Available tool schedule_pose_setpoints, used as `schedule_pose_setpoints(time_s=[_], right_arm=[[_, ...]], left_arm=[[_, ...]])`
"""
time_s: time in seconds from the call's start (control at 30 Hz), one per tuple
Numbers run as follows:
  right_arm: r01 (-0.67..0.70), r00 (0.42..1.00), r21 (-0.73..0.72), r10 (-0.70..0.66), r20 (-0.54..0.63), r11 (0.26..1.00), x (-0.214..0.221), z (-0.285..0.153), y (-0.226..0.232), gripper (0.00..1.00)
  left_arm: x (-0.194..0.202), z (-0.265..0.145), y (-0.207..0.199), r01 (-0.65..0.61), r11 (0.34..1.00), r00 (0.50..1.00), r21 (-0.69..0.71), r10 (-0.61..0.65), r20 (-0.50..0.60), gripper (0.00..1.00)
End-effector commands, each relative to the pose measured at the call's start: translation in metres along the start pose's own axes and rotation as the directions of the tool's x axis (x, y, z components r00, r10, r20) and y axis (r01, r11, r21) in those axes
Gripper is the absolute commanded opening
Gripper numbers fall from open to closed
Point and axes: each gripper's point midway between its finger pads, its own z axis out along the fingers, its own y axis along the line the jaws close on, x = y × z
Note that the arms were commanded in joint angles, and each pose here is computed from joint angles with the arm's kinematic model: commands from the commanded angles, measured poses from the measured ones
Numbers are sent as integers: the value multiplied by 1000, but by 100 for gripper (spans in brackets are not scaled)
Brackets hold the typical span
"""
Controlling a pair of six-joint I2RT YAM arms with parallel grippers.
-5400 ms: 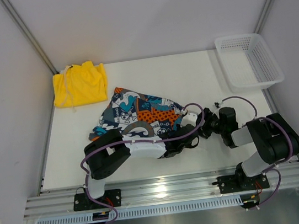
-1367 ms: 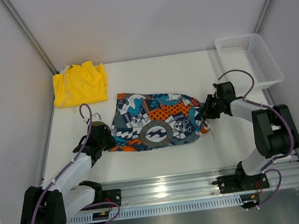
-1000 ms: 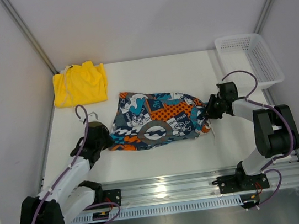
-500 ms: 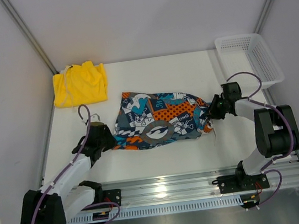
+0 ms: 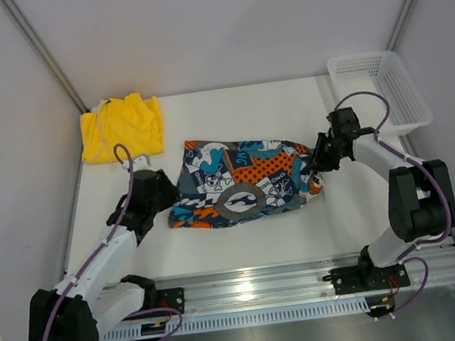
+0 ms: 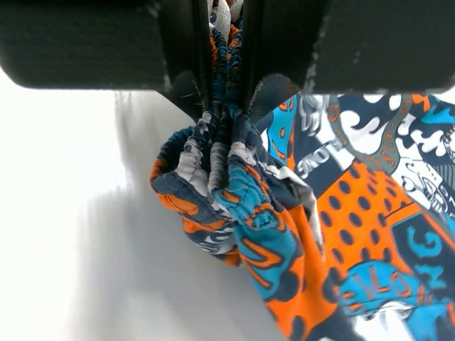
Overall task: Fold and stack the shorts
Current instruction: Fold the shorts
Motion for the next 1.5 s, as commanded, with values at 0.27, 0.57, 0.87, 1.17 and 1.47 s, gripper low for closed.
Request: schedule_pose_setpoints(time_s=[0.27, 0.57, 0.87, 1.17, 1.47], right_arm=[[160, 983, 23, -161, 84, 987, -29, -50, 46, 0], [161, 983, 3, -160, 85, 987, -32, -46, 53, 0], [189, 977, -46, -183, 111, 981, -40, -54, 74, 0], [229, 968, -225, -199, 151, 947, -34, -79, 132, 0], [286, 957, -349, -246, 155, 892, -2, -105, 180, 0]], left_arm=[[-5, 20, -159, 7, 935, 1000, 355, -8, 3, 46], [29, 80, -222, 71, 890, 983, 451, 15, -184, 21], [80, 121, -239, 94, 896, 954, 433, 43, -296, 9], [115, 125, -242, 131, 918, 954, 374, -14, -300, 5], [117, 120, -282, 172, 907, 962, 385, -70, -266, 5]])
